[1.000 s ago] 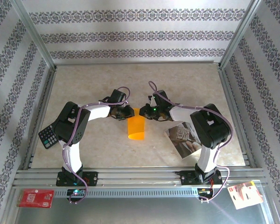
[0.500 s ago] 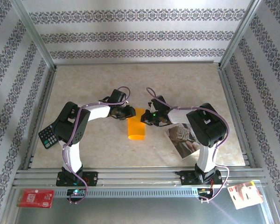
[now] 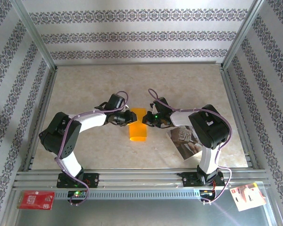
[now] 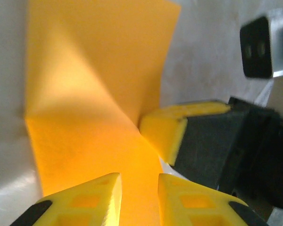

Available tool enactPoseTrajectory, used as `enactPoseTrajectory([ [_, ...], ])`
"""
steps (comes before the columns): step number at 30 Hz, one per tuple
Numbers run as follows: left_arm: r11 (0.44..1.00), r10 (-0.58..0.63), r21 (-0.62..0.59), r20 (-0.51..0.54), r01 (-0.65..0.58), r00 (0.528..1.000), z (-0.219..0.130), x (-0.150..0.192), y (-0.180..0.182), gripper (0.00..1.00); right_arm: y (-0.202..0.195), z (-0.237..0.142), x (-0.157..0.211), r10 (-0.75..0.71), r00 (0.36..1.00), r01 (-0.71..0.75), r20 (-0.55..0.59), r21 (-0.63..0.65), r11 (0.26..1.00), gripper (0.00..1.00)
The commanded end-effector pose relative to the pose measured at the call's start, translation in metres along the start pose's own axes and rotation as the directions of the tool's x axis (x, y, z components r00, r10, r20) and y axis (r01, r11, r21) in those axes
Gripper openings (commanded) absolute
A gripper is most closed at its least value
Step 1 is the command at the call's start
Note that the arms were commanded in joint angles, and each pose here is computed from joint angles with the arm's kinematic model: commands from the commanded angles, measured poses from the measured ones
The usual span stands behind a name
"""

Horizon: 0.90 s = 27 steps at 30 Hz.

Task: Fold a paper plane with a square sheet of paper (pick it up from the middle)
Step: First fold in half a square sheet of paper at the center of the table.

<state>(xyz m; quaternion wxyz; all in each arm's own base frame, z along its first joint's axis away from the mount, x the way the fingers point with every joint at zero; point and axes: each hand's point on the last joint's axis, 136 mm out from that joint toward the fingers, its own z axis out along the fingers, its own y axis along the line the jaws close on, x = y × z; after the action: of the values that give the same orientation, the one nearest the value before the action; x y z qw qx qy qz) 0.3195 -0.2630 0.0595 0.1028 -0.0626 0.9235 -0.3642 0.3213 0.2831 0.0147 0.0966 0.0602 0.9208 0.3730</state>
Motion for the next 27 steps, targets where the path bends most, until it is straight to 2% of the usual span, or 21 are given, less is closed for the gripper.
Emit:
enactPoseTrajectory([
  [1,0.999,-0.043,0.008,-0.055,0.043,0.998,0.007,0.019,0.004,0.22,-0.053,0.004,0.028,0.060,0.997,-0.049,-0.052,0.178,0.983,0.00],
  [11,0.974,-0.050,-0.225,-0.162,0.013,0.986,0.007,0.053,0.070,0.19,-0.065,0.002,0.028,0.036,0.998,-0.022,-0.055,0.232,0.972,0.00],
  [13,0.979,-0.027,-0.206,-0.150,-0.004,0.988,0.000,0.052,0.063,0.19,-0.068,0.001,0.029,0.036,0.998,-0.021,-0.058,0.239,0.971,0.00],
  [18,0.999,-0.016,-0.041,-0.129,0.010,0.992,-0.007,0.051,0.026,0.23,-0.069,-0.001,0.030,0.035,0.998,-0.020,-0.058,0.243,0.970,0.00],
  [22,0.998,-0.019,0.050,-0.138,0.026,0.990,-0.005,0.057,0.010,0.23,-0.070,-0.001,0.030,0.034,0.998,-0.019,-0.056,0.245,0.969,0.00],
  [24,0.998,-0.038,0.045,-0.150,0.045,0.988,-0.002,0.061,0.015,0.22,-0.070,-0.001,0.030,0.035,0.998,-0.020,-0.057,0.245,0.969,0.00],
  [27,0.997,-0.066,-0.055,-0.163,0.057,0.984,0.001,0.069,0.040,0.20,-0.072,-0.001,0.031,0.034,0.998,-0.018,-0.059,0.249,0.968,0.00],
])
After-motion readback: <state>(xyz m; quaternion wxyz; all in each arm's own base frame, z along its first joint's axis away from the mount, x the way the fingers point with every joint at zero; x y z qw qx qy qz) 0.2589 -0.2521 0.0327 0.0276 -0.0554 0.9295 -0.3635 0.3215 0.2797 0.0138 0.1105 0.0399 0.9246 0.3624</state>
